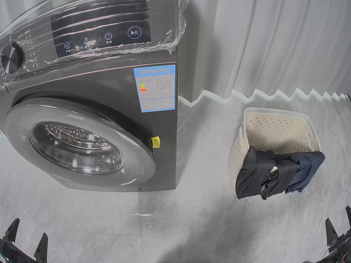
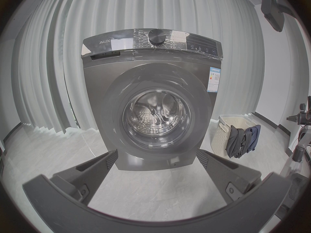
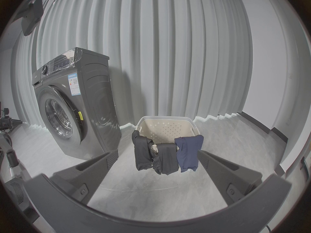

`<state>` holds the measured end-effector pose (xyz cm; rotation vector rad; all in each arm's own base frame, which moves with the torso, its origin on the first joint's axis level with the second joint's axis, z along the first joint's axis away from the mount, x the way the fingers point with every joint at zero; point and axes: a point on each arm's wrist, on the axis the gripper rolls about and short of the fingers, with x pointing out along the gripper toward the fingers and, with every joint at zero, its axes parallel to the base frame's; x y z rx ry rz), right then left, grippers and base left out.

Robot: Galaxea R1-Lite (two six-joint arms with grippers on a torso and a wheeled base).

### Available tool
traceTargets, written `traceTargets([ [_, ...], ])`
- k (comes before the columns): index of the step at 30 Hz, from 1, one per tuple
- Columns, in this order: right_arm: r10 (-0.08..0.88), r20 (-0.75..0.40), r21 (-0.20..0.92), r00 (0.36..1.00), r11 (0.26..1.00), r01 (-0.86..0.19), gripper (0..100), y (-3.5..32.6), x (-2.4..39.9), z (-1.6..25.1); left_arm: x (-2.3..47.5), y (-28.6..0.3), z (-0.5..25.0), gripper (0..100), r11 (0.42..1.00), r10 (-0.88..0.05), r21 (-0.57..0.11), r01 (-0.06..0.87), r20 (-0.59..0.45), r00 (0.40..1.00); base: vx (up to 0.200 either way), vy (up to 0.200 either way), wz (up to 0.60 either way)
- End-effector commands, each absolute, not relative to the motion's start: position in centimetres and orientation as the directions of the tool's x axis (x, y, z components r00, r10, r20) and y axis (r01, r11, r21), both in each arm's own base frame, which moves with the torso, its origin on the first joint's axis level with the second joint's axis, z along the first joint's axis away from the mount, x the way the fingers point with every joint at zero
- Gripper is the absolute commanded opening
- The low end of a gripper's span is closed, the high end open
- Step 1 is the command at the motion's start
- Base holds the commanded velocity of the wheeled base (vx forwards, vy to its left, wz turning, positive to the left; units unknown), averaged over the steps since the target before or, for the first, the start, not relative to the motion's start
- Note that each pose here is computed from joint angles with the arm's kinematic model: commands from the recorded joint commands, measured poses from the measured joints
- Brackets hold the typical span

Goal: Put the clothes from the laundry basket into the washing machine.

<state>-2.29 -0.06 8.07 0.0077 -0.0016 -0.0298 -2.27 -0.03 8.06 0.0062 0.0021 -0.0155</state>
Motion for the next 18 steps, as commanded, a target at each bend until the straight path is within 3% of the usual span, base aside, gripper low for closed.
traceTargets([
  [1,-0.029,-0.011,0.007,1.0,1.0,0.029,100,-0.06,-2.2,7.57,-2.23,-0.03,7.55,100,1.0,-0.015,0.006,0.015,-0.008,1.0,0.0,0.2,0.0],
  [14,-0.029,-0.011,0.007,1.0,1.0,0.029,100,-0.06,-2.2,7.57,-2.23,-0.03,7.55,100,1.0,-0.015,0.006,0.015,-0.008,1.0,0.0,0.2,0.0],
  [18,-0.029,-0.011,0.007,1.0,1.0,0.029,100,-0.06,-2.2,7.57,-2.23,-0.03,7.55,100,1.0,-0.015,0.006,0.015,-0.008,1.0,0.0,0.0,0.0],
])
